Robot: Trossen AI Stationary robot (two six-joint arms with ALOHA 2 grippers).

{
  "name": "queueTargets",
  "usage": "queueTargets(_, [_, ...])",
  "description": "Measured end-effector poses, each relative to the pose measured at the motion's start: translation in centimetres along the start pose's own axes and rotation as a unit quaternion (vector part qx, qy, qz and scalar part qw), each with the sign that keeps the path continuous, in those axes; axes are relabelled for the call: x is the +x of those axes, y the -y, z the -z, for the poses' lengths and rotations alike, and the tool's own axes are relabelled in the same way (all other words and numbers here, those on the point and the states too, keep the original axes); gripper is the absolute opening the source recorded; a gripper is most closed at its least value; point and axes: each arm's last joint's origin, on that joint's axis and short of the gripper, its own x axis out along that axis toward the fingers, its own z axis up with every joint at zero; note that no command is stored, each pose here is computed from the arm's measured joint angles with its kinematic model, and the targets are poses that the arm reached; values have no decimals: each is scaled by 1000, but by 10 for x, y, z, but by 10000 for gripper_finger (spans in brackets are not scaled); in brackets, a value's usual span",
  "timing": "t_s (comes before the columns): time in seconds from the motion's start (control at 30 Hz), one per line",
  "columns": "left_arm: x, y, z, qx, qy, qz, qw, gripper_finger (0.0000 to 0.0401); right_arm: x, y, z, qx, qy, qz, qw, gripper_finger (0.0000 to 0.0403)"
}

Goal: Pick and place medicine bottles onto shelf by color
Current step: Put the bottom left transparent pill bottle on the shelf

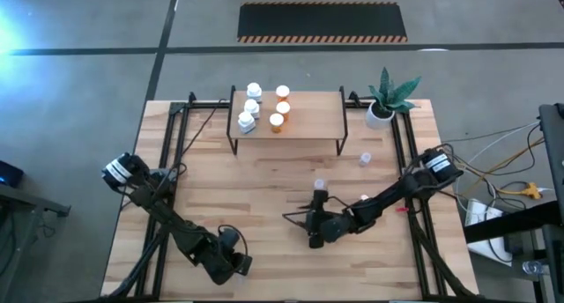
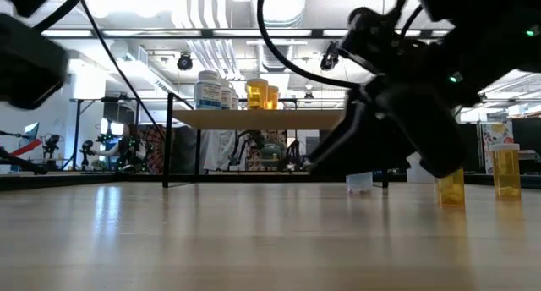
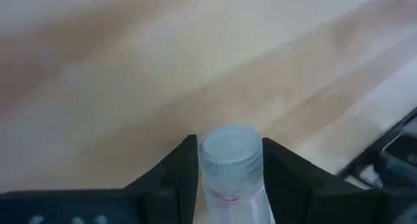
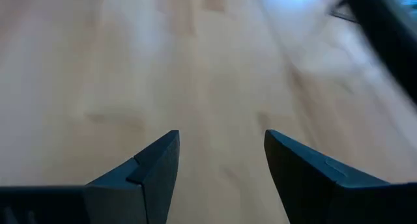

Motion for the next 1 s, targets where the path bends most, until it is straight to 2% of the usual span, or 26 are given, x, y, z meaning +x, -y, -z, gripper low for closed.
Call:
queueTargets(0.13, [-12, 11, -6, 58, 66, 48, 995, 118, -16, 7, 5, -2, -19, 46, 999, 215])
queueTargets(0.2, [-19, 19, -9, 105, 118, 74, 985, 120, -26, 9, 5, -1, -15, 50, 999, 215])
queueTargets(0.27, [-23, 25, -15, 156, 182, 84, 967, 124, -38, 9, 2, -3, -1, 40, 999, 215])
queueTargets(0.37, [-23, 34, -32, 228, 277, 85, 929, 127, -57, 10, -6, -10, 26, 24, 999, 215])
queueTargets(0.43, [-22, 42, -47, 289, 325, 72, 898, 128, -70, 12, -11, -11, 46, 13, 999, 215])
queueTargets(0.57, [-20, 66, -79, 414, 394, 47, 819, 129, -86, 18, -20, -2, 72, 0, 997, 215])
queueTargets(0.63, [-18, 73, -96, 451, 420, 27, 787, 130, -91, 23, -18, -2, 76, -1, 997, 215])
queueTargets(0.67, [-14, 74, -107, 458, 427, 14, 779, 130, -93, 25, -16, 2, 76, -1, 997, 215])
queueTargets(0.87, [17, 60, -157, 463, 438, -58, 768, 131, -93, 31, -4, 50, 78, 1, 996, 215])
queueTargets(1.0, [42, 50, -174, 470, 466, -59, 748, 131, -92, 31, -2, 69, 98, 3, 993, 215])
